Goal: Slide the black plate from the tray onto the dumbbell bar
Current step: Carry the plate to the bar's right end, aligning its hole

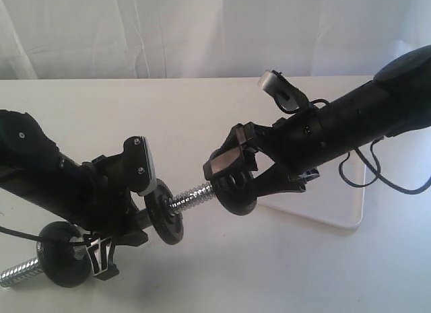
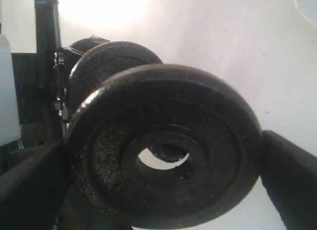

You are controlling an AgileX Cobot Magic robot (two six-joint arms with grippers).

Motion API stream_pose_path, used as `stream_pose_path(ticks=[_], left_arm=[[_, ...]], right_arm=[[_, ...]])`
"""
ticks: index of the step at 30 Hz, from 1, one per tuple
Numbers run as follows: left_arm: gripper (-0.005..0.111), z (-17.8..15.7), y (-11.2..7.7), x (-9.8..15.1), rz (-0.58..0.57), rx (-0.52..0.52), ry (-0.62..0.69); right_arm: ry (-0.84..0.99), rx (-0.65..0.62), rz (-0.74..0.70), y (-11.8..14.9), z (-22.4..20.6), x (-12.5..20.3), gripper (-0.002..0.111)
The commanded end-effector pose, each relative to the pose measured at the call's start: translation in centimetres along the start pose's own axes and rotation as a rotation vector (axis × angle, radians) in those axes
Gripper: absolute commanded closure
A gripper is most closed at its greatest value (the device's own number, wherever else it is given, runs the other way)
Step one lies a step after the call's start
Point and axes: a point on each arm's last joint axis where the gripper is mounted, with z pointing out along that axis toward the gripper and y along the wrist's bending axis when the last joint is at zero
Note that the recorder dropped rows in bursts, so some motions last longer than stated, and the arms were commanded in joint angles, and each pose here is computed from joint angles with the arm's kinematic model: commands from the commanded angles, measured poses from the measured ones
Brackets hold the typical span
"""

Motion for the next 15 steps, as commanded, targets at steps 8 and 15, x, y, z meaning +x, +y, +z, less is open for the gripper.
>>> stream_pose_path(ticks=[8, 15], left_arm=[[0.107, -1.47, 0.45, -1.54, -0.017, -0.054, -0.086], [0.107, -1.46, 0.34, -1.52, -0.016, -0.042, -0.084]], right_arm=[[0.054, -0.200, -0.042, 0.49, 0.93, 0.19, 0.108], [0.067, -0.216, -0.075, 0.58, 0.86, 0.34, 0.108]])
